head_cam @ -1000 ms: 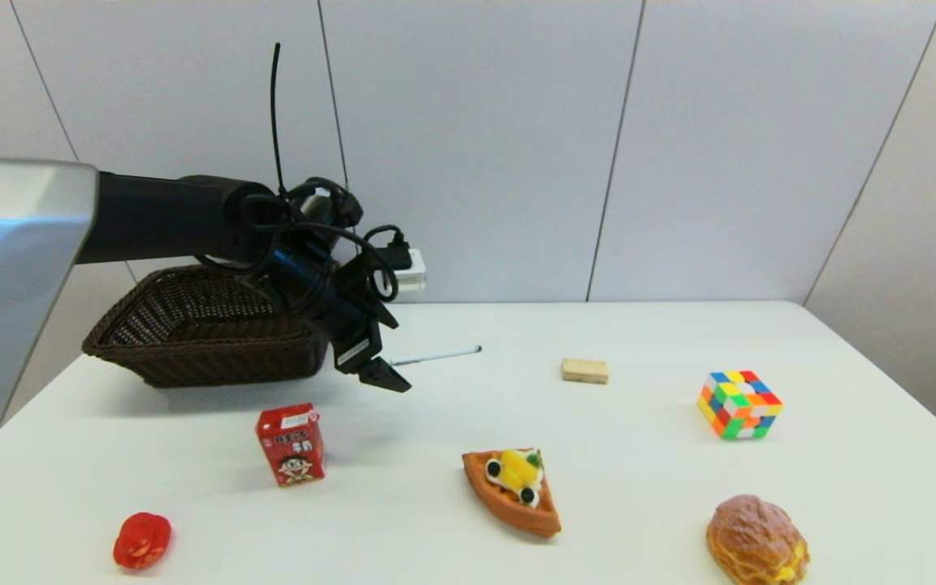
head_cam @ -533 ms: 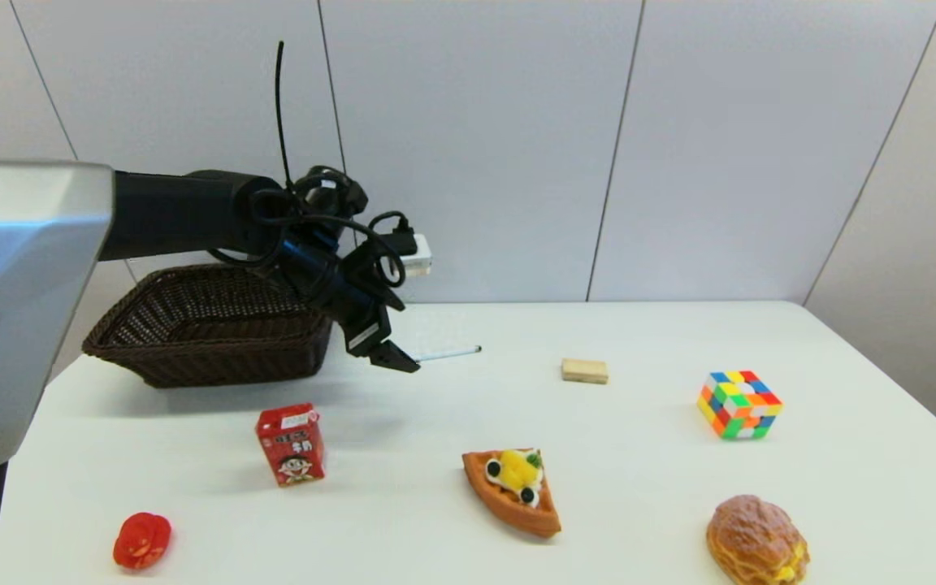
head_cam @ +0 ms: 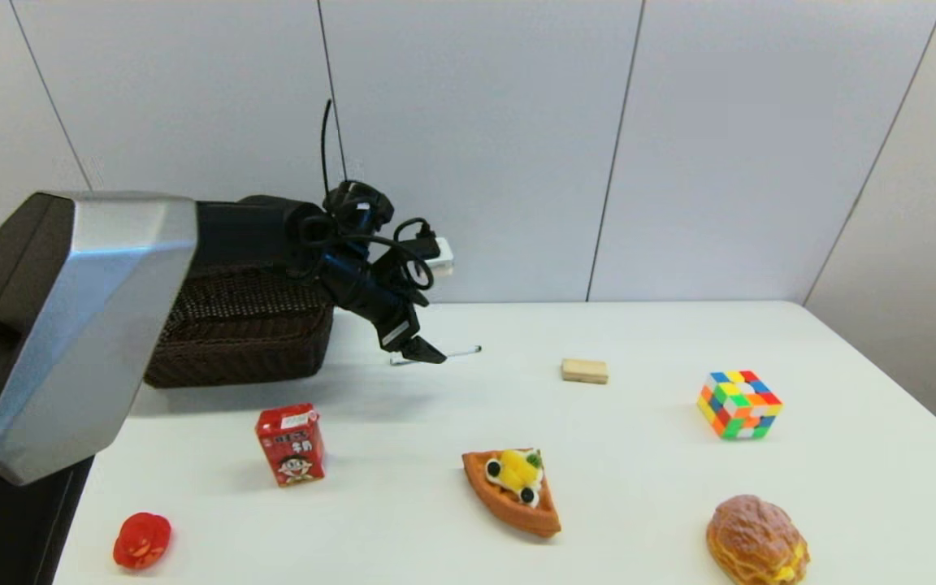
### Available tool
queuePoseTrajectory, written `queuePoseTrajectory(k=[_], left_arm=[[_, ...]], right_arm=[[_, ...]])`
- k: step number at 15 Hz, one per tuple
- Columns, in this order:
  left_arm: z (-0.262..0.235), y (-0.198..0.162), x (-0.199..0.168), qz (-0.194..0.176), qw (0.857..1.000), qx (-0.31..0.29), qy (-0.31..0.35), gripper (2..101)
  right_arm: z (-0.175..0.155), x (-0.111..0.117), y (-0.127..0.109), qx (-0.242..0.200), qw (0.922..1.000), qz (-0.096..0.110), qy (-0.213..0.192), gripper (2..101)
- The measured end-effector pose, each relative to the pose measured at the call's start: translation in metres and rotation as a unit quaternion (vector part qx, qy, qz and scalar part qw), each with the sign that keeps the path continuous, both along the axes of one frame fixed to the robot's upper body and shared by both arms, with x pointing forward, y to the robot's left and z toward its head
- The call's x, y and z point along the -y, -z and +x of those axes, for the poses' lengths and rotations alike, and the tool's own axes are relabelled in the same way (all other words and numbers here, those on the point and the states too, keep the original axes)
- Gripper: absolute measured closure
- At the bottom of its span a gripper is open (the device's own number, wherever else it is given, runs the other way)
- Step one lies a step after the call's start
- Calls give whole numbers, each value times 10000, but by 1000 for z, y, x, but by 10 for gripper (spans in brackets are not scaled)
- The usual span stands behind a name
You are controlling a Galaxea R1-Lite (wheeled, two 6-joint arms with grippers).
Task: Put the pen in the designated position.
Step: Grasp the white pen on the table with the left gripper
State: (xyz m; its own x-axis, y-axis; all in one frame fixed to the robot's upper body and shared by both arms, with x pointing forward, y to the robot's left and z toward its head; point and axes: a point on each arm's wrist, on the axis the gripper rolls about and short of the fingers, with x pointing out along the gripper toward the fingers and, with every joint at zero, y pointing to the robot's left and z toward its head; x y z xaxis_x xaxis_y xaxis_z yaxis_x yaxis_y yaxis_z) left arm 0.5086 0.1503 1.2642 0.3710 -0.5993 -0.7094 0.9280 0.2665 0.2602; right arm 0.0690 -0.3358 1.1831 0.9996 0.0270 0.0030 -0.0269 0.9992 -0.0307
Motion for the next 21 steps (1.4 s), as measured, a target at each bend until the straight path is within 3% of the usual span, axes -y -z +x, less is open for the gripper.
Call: queuePoseTrajectory(k=[7,10,21], left_arm=[[14,29,5,22,10000,-66,-20,53],[22,28,5,-154,9996,217,-43,53],[40,43,5,-793,9963,279,-163,53]], right_arm=[[0,0,0,0,10000,-2,2,43],[0,0,0,0,10000,-3,2,43],[0,0,0,0,10000,-2,2,43]])
